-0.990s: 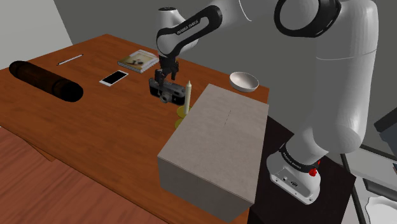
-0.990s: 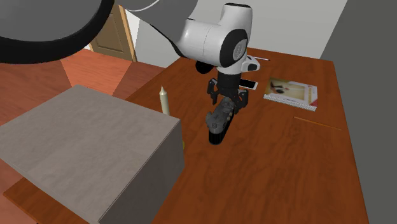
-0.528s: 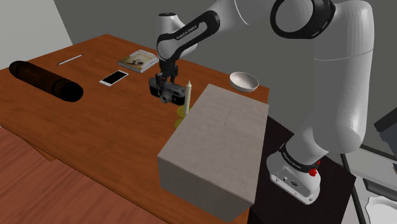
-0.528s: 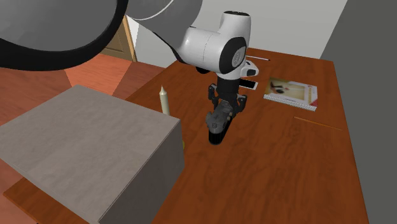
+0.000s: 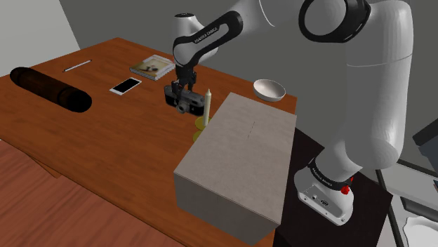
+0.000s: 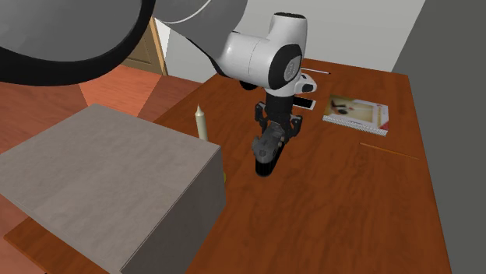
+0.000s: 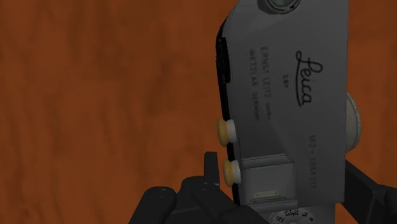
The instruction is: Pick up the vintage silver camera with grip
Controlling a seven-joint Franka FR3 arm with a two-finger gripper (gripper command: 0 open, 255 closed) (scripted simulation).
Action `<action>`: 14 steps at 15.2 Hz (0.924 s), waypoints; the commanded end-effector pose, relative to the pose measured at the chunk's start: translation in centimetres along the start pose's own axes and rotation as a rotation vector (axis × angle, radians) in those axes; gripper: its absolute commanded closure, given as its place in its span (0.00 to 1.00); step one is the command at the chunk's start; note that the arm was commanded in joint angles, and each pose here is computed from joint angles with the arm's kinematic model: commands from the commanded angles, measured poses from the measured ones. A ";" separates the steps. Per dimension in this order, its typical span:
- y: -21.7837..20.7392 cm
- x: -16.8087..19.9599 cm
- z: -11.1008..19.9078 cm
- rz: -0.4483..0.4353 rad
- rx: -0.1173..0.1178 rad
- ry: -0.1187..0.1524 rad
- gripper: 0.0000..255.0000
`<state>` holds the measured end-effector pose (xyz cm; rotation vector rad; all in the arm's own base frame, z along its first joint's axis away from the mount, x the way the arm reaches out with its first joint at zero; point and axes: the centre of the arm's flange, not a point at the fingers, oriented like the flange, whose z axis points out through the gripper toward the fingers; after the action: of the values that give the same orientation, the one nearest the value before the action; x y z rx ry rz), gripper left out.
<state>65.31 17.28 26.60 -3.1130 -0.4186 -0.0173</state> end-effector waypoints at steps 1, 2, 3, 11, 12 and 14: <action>0.0 0.0 -0.8 0.000 0.000 0.000 1.00; 0.0 0.0 -1.3 0.000 0.000 0.000 1.00; 0.0 0.0 -1.8 0.000 0.000 0.000 1.00; 0.0 0.0 -6.1 0.001 0.000 0.000 1.00; 0.0 0.0 -6.6 0.000 0.000 0.000 1.00; 0.0 0.1 -7.7 0.001 0.000 0.000 1.00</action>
<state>65.22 17.23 33.73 -3.1133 -0.4180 -0.0153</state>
